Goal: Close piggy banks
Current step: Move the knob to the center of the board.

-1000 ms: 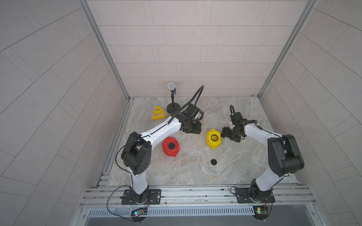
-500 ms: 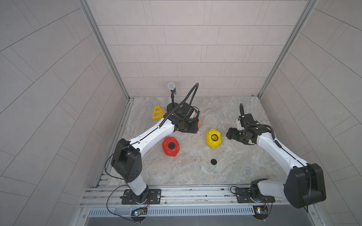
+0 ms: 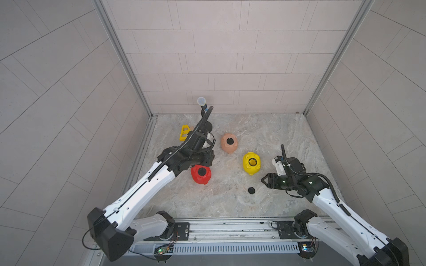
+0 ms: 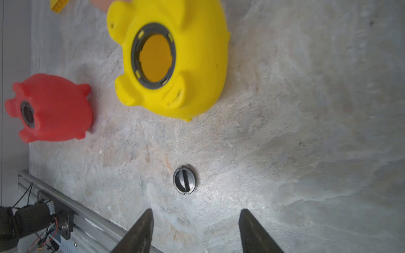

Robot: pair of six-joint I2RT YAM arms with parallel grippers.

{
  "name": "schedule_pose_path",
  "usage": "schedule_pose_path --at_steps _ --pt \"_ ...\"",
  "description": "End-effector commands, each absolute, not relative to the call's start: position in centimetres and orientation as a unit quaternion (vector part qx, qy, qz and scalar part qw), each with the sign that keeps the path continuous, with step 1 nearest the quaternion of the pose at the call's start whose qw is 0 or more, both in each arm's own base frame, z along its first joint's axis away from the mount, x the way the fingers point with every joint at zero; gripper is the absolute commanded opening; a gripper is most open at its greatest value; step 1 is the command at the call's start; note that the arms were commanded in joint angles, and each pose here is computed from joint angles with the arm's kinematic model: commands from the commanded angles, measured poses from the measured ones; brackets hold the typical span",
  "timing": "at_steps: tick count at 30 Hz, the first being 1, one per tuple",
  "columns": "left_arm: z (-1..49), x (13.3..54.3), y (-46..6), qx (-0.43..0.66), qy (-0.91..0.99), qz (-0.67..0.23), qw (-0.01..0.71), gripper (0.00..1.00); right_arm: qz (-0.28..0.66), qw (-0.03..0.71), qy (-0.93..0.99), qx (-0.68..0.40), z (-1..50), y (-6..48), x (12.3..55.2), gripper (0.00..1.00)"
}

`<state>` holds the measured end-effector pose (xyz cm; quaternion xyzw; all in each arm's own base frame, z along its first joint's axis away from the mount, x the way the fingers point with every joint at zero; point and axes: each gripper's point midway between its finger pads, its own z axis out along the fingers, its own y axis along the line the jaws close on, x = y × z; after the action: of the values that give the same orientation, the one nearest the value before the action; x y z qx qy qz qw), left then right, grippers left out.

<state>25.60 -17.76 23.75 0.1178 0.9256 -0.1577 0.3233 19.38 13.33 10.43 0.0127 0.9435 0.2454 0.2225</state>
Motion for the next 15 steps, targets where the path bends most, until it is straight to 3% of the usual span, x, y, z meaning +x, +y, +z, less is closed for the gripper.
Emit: schedule_pose_path --at_steps 1,15 --pt "23.9 24.5 -14.5 0.121 0.918 -0.107 0.361 0.54 0.271 0.242 0.932 0.01 10.2 15.1 19.6 0.58" --pt "23.7 21.8 -10.2 0.112 0.9 -0.067 0.416 0.54 0.251 0.204 0.945 -0.052 6.5 18.9 19.0 0.41"
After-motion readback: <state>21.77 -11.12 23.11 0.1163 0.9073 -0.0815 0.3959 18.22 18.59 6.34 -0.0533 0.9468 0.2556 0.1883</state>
